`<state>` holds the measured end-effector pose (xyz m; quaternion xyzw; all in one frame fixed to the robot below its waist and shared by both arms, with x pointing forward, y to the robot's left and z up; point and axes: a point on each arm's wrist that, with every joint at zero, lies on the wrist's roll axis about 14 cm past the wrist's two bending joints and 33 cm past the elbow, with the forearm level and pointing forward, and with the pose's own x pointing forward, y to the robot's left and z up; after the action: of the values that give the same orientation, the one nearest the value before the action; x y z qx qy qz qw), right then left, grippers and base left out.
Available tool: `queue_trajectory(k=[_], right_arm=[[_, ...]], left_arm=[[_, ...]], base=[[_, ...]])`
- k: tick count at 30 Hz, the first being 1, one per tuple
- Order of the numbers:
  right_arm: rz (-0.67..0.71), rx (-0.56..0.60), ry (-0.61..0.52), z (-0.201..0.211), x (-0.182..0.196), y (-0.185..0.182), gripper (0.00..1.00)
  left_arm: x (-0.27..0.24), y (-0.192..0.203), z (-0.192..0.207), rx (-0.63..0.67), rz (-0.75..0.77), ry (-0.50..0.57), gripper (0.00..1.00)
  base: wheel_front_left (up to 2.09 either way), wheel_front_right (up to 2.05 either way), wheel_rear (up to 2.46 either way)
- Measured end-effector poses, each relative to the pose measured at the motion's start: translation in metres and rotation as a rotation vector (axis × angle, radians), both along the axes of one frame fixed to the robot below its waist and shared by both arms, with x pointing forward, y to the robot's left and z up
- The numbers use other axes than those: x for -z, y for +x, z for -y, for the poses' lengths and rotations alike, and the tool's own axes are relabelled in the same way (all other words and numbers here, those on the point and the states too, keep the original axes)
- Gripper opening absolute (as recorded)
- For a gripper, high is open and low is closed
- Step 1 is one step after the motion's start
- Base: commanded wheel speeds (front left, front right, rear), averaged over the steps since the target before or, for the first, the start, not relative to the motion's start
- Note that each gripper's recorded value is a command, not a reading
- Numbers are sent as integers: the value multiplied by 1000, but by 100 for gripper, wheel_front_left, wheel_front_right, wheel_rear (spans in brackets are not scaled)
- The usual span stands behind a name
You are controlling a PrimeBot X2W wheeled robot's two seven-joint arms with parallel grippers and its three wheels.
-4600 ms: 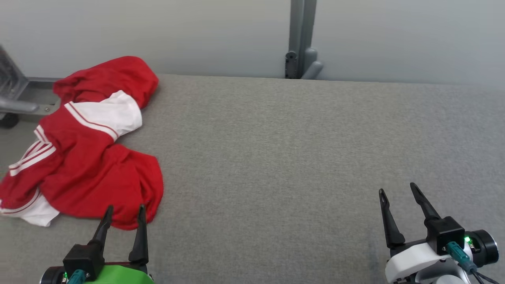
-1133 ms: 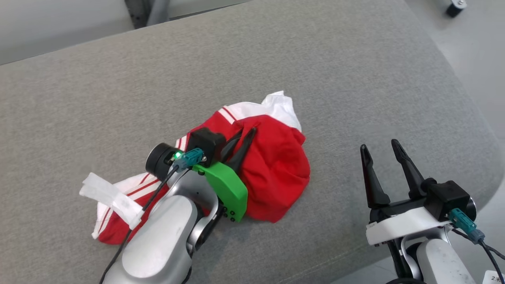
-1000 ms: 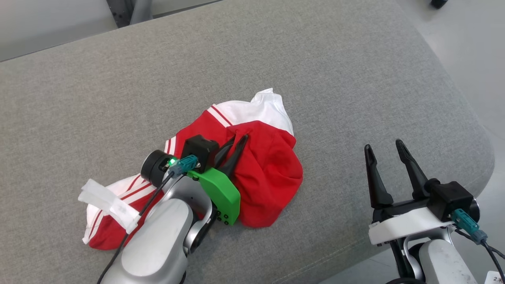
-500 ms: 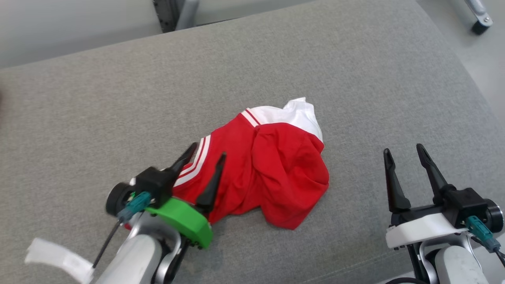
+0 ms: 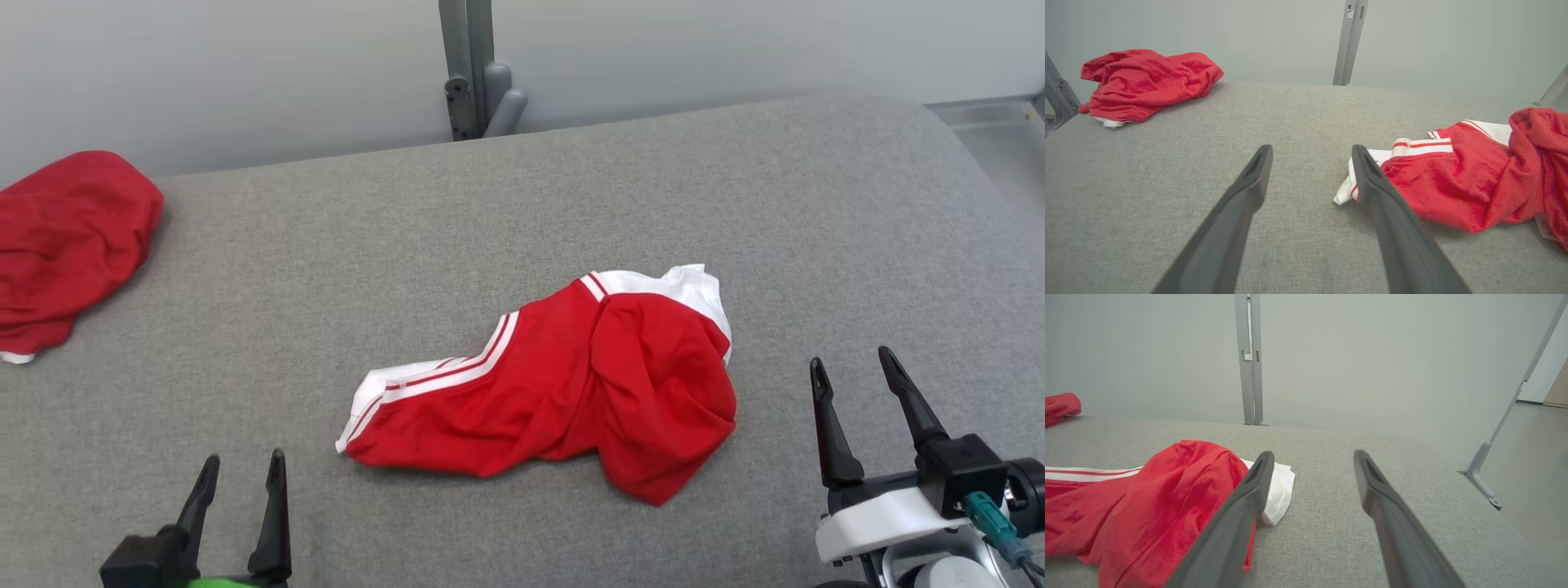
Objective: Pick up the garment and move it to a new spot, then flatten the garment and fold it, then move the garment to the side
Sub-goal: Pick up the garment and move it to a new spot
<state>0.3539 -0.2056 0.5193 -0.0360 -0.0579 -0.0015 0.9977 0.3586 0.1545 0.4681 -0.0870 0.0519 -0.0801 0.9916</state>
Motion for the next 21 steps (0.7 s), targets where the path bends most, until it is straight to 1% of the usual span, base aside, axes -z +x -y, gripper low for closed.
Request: queue_trajectory(k=[2, 7, 10, 21], right_arm=[[-5, -4, -11, -1, 1, -4, 100], [-16, -37, -48, -12, 4, -11, 100], [-28, -55, -53, -17, 9, -14, 100], [-17, -103, -54, -32, 6, -5, 100]], left_arm=[[6, -11, -13, -48, -20, 6, 100], [4, -29, -49, -167, 4, 35, 100], [-2, -37, -56, -189, 29, 14, 100], [-5, -55, -71, -228, 66, 8, 100]], base=[[0, 0, 0], [0, 0, 0], [0, 0, 0], [0, 0, 0]])
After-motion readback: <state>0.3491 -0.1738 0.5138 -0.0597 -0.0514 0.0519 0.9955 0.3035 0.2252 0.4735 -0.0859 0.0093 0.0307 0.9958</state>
